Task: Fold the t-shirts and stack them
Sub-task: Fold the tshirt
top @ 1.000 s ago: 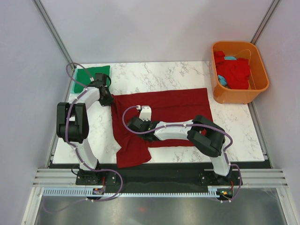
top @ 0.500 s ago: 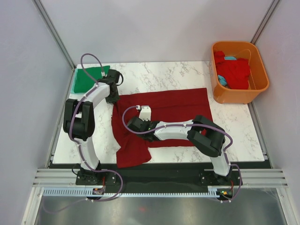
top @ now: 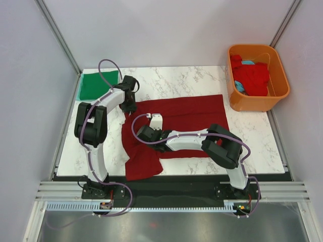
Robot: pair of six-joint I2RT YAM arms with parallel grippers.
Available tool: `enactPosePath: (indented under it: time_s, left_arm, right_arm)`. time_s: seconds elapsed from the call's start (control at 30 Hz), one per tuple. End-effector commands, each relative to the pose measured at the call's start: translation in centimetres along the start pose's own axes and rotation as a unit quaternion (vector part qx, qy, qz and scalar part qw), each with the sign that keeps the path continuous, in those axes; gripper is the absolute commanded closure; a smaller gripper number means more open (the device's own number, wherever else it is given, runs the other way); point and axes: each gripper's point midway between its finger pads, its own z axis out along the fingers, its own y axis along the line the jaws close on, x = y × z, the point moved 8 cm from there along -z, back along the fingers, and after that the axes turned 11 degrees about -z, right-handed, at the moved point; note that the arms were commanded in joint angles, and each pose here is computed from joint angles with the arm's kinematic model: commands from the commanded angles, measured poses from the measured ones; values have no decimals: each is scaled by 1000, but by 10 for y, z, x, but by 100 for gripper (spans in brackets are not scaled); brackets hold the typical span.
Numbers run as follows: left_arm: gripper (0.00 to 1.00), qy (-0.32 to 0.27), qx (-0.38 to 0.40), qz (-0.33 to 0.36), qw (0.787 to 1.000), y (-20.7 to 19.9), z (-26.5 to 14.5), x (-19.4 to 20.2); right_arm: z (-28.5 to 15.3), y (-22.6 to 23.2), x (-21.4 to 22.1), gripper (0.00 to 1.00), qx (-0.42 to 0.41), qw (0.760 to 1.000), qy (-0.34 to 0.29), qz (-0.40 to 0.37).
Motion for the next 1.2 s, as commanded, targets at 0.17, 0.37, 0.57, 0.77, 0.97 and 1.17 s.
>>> enactPosePath:
  time_s: [0.17, 0.37, 0.57, 0.77, 0.97, 1.17]
  left_arm:
    - [54, -72, 91, -3, 993, 12, -69, -46]
    - [55, -78, 103, -70, 989, 57, -78, -59]
    - [59, -43, 156, -164, 973, 91, -45, -42]
    - [63, -57, 158, -229, 959, 106, -22, -31]
    - [64, -72, 171, -269, 945, 103, 0, -26]
    - [63, -71, 162, -293, 940, 103, 21, -18]
  right_arm:
    - [0, -8, 10, 73, 10, 1000, 20, -14]
    - [-1, -7, 10, 73, 8, 1000, 19, -13]
    - [1, -6, 7, 73, 6, 1000, 17, -10]
    - [1, -10, 8, 73, 10, 1000, 17, -10]
    - [1, -12, 8, 73, 11, 1000, 18, -9]
    - [2, -12, 6, 73, 10, 1000, 15, -7]
